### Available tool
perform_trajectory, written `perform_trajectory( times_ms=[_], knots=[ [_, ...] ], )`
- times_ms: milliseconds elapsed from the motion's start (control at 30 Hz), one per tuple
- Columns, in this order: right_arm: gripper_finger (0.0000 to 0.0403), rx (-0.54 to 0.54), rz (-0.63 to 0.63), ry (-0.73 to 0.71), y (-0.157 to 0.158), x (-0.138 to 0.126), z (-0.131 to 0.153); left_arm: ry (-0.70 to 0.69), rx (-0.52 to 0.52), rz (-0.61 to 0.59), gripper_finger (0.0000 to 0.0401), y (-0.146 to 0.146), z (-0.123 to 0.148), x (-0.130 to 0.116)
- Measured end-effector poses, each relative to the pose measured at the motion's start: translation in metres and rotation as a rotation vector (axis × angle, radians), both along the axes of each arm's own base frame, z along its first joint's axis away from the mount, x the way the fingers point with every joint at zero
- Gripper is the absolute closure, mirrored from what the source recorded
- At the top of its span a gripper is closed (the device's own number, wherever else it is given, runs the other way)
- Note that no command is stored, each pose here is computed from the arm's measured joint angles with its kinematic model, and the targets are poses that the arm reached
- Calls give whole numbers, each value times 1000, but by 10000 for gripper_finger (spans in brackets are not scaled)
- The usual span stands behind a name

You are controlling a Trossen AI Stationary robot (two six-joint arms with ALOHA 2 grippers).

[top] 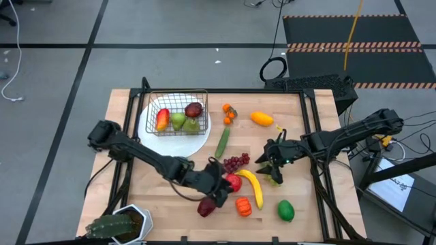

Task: Build produce basket
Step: Put the orange apple into the wired basket

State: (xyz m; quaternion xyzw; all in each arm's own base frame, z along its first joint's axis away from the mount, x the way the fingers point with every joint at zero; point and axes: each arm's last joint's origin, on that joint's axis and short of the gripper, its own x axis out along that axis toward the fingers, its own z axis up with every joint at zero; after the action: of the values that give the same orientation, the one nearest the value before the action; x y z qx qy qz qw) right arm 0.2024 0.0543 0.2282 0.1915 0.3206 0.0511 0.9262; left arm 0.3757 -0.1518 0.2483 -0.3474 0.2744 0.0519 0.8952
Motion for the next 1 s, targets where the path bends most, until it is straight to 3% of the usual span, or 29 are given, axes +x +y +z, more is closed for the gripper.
perform_trajectory(
  times_ms=[467,667,1000],
  knots=[
    [163,43,-25,-49,0,-1,-36,144,-3,-62,249,3,-68,26],
    [159,43,-30,-18,1,3,-47,198,20,-80,249,8,-74,25],
    [152,-17,49,-44,6,19,-63,364,62,-110,249,30,-53,4]
  ],
)
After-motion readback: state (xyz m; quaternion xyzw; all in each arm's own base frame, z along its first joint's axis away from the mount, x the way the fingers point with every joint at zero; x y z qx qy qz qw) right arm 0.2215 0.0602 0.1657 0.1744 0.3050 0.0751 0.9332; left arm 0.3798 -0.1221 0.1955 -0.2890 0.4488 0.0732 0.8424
